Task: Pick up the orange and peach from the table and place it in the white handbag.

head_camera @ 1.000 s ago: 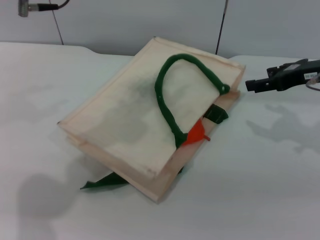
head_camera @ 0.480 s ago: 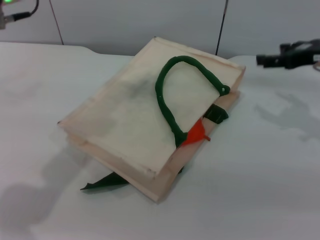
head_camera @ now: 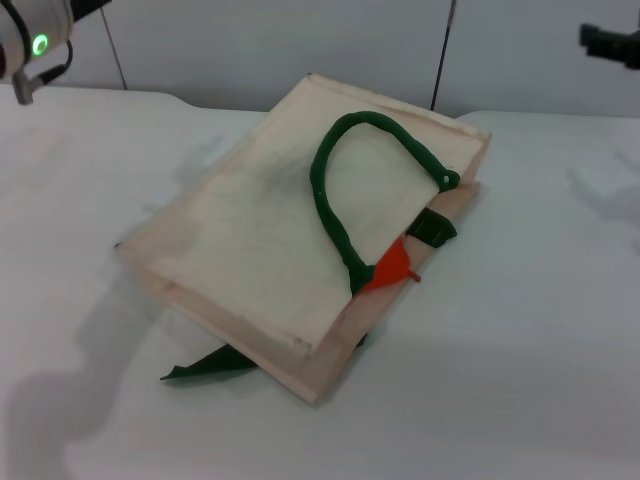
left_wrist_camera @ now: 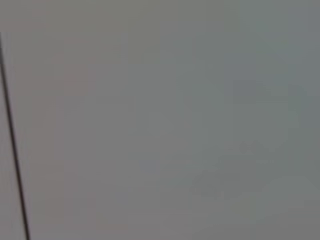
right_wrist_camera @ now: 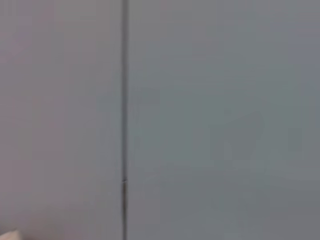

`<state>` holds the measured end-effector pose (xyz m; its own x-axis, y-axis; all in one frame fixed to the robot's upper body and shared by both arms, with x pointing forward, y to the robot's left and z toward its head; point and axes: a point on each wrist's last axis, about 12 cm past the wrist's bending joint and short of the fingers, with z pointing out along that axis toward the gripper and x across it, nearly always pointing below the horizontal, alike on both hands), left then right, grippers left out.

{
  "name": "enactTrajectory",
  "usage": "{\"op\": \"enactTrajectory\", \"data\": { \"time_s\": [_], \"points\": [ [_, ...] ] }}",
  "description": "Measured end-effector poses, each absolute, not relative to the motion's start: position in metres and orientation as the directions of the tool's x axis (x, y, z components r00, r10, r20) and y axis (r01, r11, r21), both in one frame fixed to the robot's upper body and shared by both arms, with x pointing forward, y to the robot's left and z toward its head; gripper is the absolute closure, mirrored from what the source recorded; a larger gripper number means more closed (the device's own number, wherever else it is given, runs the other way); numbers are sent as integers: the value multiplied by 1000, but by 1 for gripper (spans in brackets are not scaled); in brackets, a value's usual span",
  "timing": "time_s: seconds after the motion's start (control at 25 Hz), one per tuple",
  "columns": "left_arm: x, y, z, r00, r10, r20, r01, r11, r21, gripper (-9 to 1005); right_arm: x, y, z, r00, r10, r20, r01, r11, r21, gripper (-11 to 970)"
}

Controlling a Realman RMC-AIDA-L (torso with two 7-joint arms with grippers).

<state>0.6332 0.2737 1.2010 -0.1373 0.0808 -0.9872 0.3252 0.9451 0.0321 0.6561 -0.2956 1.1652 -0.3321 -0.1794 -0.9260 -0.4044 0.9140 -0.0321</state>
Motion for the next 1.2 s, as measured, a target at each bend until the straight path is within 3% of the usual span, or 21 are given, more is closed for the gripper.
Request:
{"op": "enactTrajectory", "data": {
  "time_s": [0.44, 0.84, 1.2],
  "points": [
    [635, 273, 1180, -168, 58, -984, 274, 962, 10, 407, 657, -314, 1151, -316, -129, -940, -251, 967, -48, 87],
    [636, 284, 1167, -184, 78, -980, 208, 977, 39, 422, 662, -279, 1153, -241, -228, -943, -250, 954, -167, 91],
    [639, 279, 1155, -160, 146, -976, 117, 985, 128, 435, 656, -266, 1148, -156, -336, -929, -145, 938, -315, 94]
  ]
}}
